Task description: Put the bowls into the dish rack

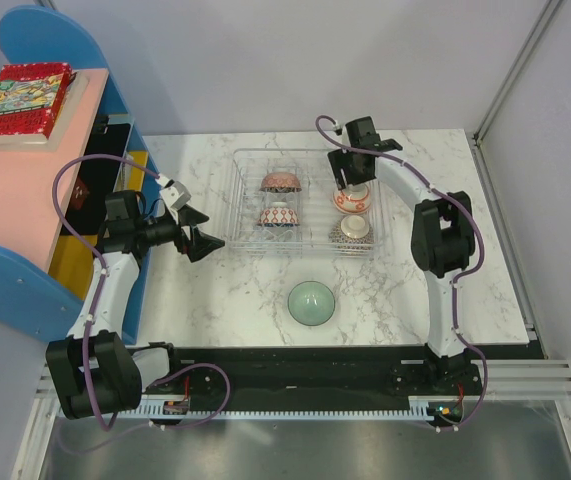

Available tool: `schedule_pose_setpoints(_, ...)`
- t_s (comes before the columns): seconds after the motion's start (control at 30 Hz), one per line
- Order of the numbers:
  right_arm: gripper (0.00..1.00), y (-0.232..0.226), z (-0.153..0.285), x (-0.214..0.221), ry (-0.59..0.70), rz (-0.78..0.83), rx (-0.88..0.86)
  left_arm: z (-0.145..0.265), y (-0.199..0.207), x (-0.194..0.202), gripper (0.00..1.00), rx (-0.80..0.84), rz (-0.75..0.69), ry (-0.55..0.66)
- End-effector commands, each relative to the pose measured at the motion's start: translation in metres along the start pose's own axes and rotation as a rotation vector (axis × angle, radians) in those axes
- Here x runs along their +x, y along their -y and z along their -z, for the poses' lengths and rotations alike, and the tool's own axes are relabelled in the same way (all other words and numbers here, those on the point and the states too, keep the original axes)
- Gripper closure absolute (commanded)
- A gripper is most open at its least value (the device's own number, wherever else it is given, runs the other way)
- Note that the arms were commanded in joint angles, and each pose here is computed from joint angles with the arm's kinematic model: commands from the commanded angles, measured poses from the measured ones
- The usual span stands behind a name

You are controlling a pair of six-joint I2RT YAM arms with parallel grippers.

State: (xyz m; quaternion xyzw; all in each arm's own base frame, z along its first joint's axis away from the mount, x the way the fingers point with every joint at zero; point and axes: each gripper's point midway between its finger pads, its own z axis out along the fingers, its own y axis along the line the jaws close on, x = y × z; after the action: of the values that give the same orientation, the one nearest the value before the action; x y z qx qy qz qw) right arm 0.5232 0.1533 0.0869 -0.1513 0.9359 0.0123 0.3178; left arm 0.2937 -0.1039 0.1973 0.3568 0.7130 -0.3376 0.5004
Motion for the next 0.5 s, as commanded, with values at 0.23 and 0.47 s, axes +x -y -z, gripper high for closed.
schedule_pose_setpoints(0.23,0.28,0.011,0.024,0.007,-0.021,-0.027,0.023,0.002,0.004,-0.005,0.00,0.019,-0.040,0.022)
schedule_pose_setpoints(0.47,0.21,0.013,0.040,0.004,-0.020,-0.012,0.028,0.002,0.004,-0.004,0.00,0.021,-0.041,0.022)
